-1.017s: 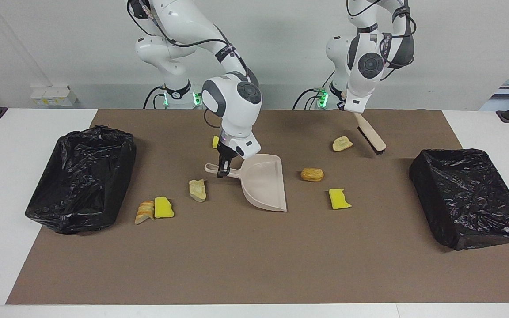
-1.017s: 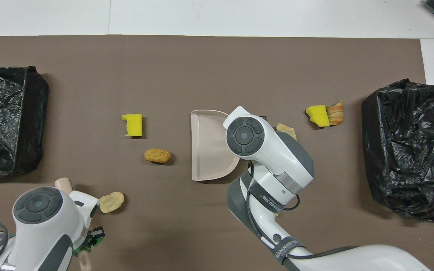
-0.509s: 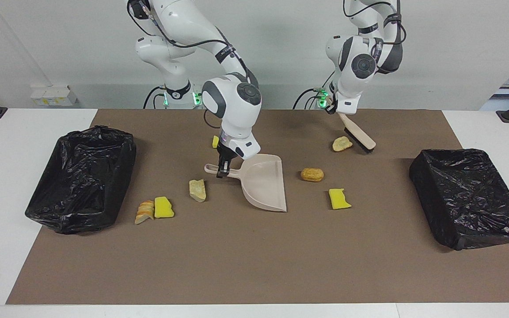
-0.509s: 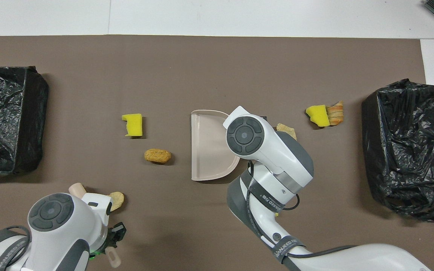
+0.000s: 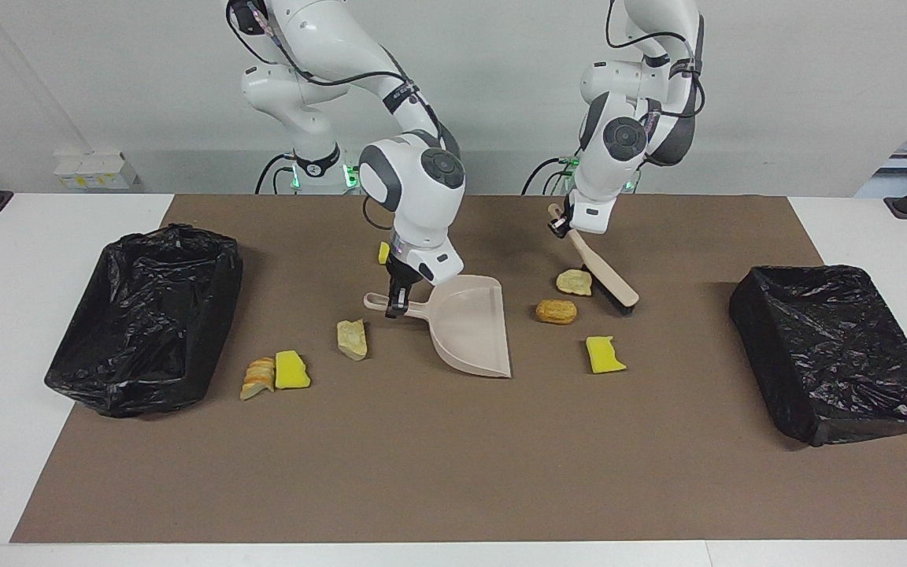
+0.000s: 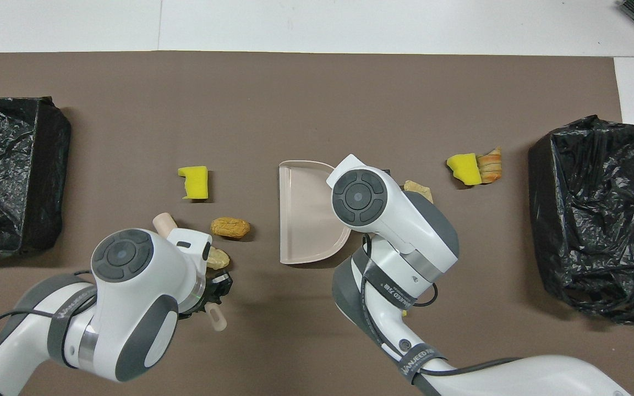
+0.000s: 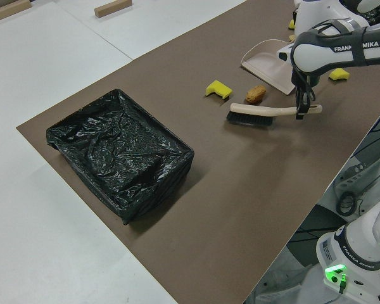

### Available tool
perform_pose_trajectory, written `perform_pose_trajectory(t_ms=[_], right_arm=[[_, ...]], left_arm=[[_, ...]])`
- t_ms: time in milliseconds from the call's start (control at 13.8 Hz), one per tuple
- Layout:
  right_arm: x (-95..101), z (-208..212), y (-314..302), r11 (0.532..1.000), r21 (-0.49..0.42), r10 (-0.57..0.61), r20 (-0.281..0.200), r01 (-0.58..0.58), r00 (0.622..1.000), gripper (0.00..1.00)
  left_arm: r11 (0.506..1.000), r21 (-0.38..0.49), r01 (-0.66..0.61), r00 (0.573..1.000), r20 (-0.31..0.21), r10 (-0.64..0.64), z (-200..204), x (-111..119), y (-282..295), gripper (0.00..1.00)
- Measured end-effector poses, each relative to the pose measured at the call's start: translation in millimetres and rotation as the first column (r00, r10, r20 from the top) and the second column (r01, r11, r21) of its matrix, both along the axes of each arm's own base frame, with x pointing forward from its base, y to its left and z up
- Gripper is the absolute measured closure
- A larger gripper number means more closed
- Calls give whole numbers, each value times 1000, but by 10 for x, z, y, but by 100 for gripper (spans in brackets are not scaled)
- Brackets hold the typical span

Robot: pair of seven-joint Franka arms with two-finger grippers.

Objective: Sweep and dump trash in bin

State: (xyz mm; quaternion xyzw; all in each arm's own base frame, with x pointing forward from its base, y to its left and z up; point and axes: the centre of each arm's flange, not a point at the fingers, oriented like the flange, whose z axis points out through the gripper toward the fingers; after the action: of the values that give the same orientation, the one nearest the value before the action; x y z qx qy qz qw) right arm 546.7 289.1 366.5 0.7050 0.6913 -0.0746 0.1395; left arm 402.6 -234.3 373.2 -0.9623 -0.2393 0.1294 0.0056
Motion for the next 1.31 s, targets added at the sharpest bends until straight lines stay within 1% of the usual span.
perform_pose_trajectory(t_ms=[145,218,436,509,727,945,1090,1163,1308], right_arm=[[0,0,0,1000,0,0,0,0,1000,68],[0,-1,-1,1000,1,-1,-1,1,1000,68],[0,-1,-1,1000,1,-1,-1,1,1000,68],[0,-1,-1,1000,2,-2,-1,2,1000,68],[0,-7,-5,1000,1,-2,-2,2,1000,68],[1,-8,-5,1000,1,-3,-3,3,1000,68],[1,-8,-6,1000,2,-3,-3,3,1000,68],[1,-9,-6,1000,2,-3,-3,3,1000,68],[1,-9,-6,1000,2,-3,-3,3,1000,68]], left_arm=[[999,-28,28,1000,13,-27,72,190,-237,73],[998,-38,44,999,17,-44,85,244,-312,73],[993,-56,105,994,37,-103,178,323,-472,73],[986,-54,158,987,48,-156,232,338,-506,73],[945,-40,324,945,58,-322,395,385,-503,73],[907,1,421,903,91,-420,485,504,-398,73],[875,19,484,870,98,-483,488,626,-206,73],[852,28,522,847,97,-522,475,702,-69,73],[791,42,610,785,99,-611,451,907,278,73]])
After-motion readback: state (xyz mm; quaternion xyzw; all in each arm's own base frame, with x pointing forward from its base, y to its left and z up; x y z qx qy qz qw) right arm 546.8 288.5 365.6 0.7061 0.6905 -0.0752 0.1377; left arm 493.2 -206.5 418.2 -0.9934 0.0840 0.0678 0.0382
